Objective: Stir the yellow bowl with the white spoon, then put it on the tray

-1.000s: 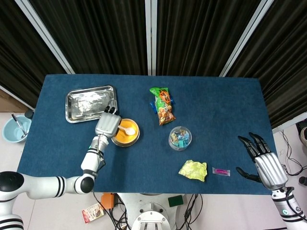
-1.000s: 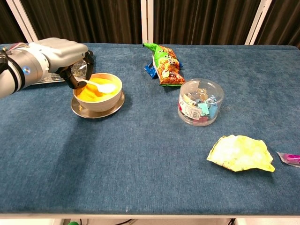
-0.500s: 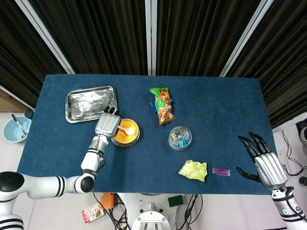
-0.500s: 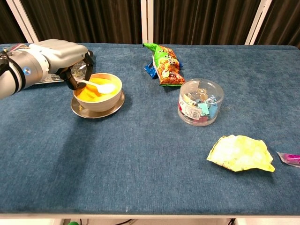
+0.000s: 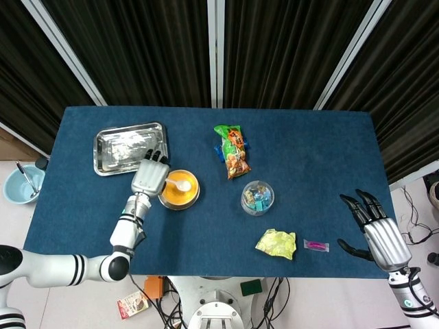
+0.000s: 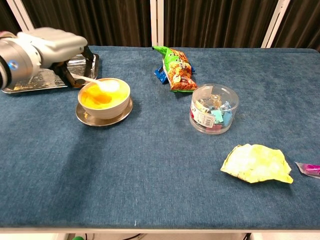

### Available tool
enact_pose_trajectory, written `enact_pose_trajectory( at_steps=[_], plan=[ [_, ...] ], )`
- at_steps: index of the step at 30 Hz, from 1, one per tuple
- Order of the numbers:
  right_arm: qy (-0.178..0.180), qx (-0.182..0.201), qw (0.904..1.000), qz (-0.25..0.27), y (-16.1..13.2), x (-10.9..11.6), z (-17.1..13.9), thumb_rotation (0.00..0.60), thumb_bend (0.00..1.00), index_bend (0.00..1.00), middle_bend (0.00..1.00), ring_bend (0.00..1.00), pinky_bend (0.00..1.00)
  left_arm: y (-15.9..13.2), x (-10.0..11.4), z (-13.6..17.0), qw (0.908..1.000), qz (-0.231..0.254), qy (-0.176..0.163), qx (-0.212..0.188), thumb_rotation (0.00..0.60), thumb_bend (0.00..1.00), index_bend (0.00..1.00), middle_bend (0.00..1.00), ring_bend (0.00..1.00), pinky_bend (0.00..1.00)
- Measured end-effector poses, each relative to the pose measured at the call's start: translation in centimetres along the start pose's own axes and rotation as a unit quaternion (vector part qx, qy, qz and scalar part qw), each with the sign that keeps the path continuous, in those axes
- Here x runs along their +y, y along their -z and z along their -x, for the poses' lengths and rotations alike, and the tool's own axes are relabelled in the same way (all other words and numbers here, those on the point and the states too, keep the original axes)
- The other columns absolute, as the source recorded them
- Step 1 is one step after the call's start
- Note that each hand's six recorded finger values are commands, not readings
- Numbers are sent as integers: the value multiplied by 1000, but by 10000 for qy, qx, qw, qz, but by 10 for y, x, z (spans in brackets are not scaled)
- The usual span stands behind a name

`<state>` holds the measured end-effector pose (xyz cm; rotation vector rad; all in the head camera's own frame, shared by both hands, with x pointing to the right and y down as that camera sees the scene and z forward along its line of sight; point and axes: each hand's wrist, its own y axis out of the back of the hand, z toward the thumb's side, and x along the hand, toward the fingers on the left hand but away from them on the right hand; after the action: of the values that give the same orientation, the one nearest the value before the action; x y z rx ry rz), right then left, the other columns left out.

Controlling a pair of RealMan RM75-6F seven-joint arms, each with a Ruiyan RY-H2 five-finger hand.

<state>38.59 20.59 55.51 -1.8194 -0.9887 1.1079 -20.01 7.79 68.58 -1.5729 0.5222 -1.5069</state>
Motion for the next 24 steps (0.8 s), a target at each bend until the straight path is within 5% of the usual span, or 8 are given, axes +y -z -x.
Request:
enact_pose_trajectory(
  at_steps=[10, 24],
  plan=[
    [14, 11, 10000, 53, 2, -1, 0, 600, 176, 63, 144, 0, 98, -9, 8, 13, 9907, -1214, -504, 341, 600, 429, 581, 311, 140, 145],
    [1, -20, 10000, 97, 5, -3, -1, 600, 176, 63, 144, 0, 97, -36, 1, 11, 9525, -2805, -1068, 511, 600, 439, 583, 394, 228, 166]
  ],
)
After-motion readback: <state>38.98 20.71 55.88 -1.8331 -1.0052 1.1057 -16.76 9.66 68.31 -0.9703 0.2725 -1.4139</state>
